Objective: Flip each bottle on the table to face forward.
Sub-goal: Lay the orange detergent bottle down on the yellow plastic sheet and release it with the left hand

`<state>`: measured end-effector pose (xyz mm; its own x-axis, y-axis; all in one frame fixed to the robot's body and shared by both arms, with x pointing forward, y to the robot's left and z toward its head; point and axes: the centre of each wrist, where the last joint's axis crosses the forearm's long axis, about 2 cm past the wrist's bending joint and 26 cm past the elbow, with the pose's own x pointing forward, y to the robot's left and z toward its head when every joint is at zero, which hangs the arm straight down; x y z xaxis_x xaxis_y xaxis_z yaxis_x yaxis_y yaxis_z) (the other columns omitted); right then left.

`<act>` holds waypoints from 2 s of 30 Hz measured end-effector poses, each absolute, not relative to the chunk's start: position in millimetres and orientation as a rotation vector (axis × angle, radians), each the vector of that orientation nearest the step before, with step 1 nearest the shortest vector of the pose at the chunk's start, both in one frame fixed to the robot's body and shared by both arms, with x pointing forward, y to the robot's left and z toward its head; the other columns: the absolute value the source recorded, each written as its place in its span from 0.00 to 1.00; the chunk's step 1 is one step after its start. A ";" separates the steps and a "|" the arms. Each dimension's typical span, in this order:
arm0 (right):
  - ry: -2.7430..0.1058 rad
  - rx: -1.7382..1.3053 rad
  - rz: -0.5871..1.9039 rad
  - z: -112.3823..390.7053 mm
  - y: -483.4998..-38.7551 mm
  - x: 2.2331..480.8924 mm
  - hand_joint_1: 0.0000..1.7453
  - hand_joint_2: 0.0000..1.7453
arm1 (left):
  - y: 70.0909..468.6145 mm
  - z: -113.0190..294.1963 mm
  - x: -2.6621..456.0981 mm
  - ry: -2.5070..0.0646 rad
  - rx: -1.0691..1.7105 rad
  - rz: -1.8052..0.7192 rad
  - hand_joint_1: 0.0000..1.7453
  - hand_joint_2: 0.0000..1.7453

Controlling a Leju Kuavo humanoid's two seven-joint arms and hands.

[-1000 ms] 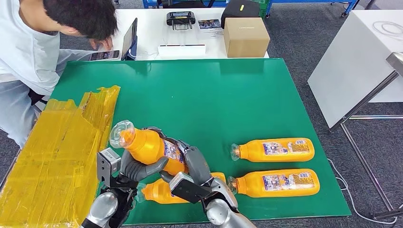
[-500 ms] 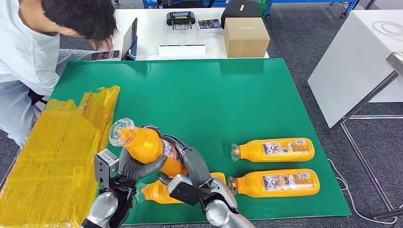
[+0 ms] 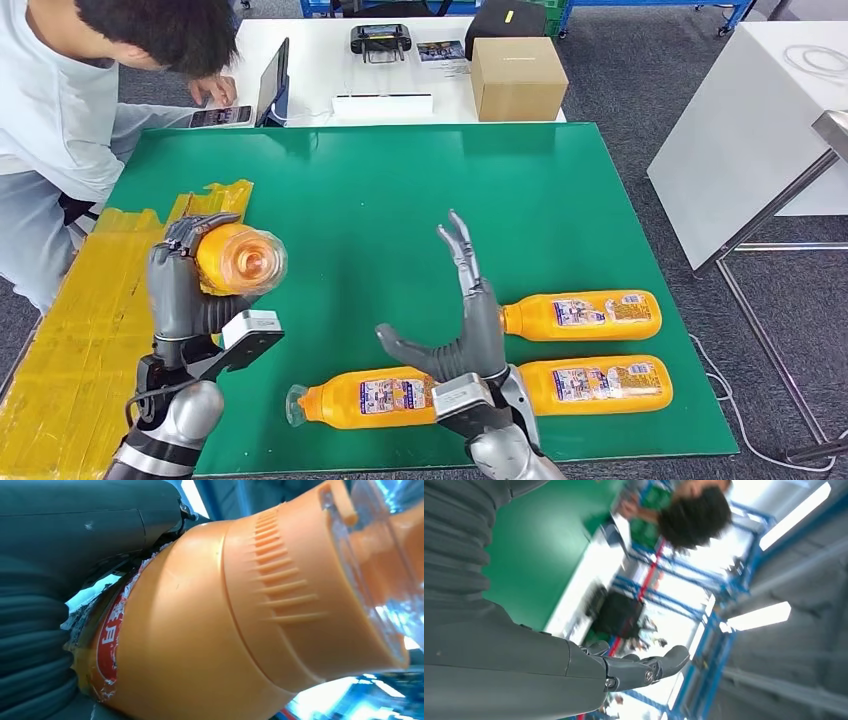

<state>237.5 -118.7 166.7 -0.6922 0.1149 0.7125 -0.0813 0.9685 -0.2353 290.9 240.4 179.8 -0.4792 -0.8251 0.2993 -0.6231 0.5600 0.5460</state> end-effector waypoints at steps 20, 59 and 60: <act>-2.433 -0.029 0.196 198.9 -141.4 233.6 0.00 1.00 | 291.8 101.8 330.1 -1.456 1.375 -1.350 1.00 1.00; -2.313 -0.099 0.478 188.6 -137.2 235.3 0.00 1.00 | 284.5 76.7 307.9 -1.567 1.219 -1.053 0.00 1.00; -2.309 -0.099 0.483 187.8 -137.2 235.2 0.00 1.00 | 284.0 77.7 306.8 -1.573 1.220 -1.046 0.00 1.00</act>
